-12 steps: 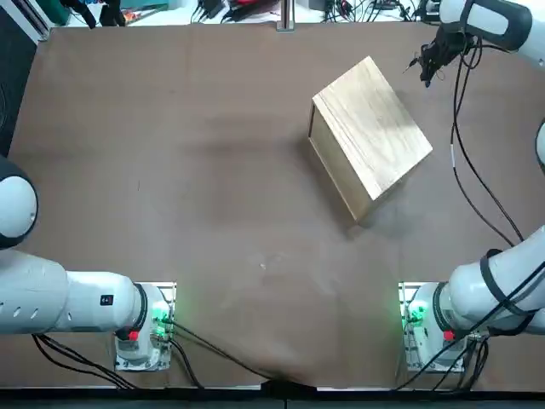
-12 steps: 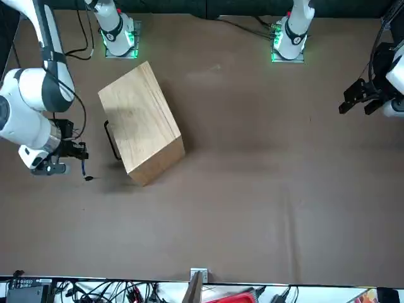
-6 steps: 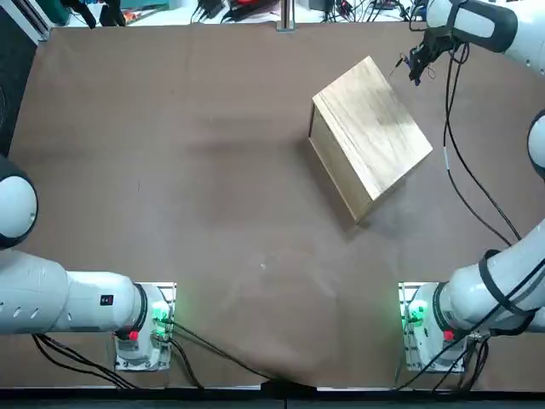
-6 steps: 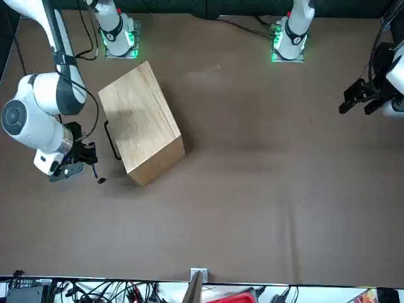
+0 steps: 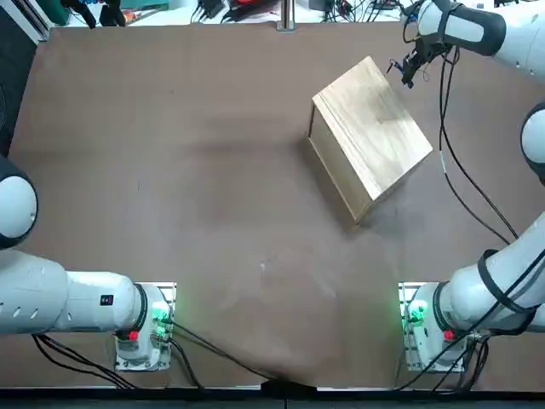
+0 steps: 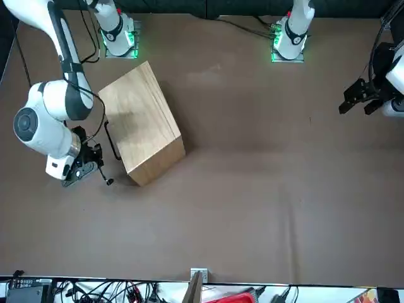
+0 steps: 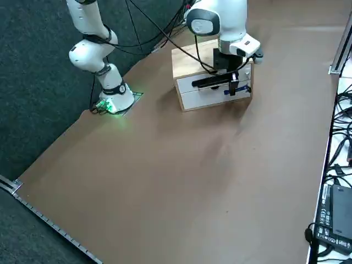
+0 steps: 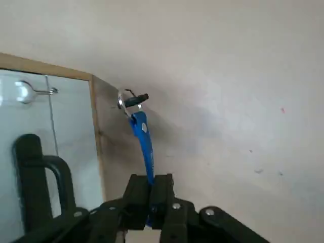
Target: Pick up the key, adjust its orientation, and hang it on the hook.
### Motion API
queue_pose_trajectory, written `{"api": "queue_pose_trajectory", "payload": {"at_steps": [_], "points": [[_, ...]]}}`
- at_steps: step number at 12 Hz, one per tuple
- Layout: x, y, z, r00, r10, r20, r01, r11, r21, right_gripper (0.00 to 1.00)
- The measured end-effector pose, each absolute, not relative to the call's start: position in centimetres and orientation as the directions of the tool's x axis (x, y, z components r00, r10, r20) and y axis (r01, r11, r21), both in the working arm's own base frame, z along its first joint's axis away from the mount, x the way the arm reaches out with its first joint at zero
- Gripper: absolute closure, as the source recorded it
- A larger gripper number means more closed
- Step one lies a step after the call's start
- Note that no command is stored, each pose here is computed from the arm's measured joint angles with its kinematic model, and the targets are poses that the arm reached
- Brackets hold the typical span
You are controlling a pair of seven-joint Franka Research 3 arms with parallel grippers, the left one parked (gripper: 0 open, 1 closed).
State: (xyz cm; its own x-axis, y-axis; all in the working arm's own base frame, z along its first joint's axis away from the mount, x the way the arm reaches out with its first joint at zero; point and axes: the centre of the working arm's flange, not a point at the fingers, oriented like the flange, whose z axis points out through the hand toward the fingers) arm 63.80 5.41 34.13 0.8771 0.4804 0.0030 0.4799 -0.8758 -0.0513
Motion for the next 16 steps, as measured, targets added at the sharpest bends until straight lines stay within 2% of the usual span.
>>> {"api": "queue_pose_trajectory", "payload": {"at_steps": [16], "points": [[64.6,8.9,33.3,0.786,0.616,0.06,0.619,-0.784,-0.054,0.96]]}}
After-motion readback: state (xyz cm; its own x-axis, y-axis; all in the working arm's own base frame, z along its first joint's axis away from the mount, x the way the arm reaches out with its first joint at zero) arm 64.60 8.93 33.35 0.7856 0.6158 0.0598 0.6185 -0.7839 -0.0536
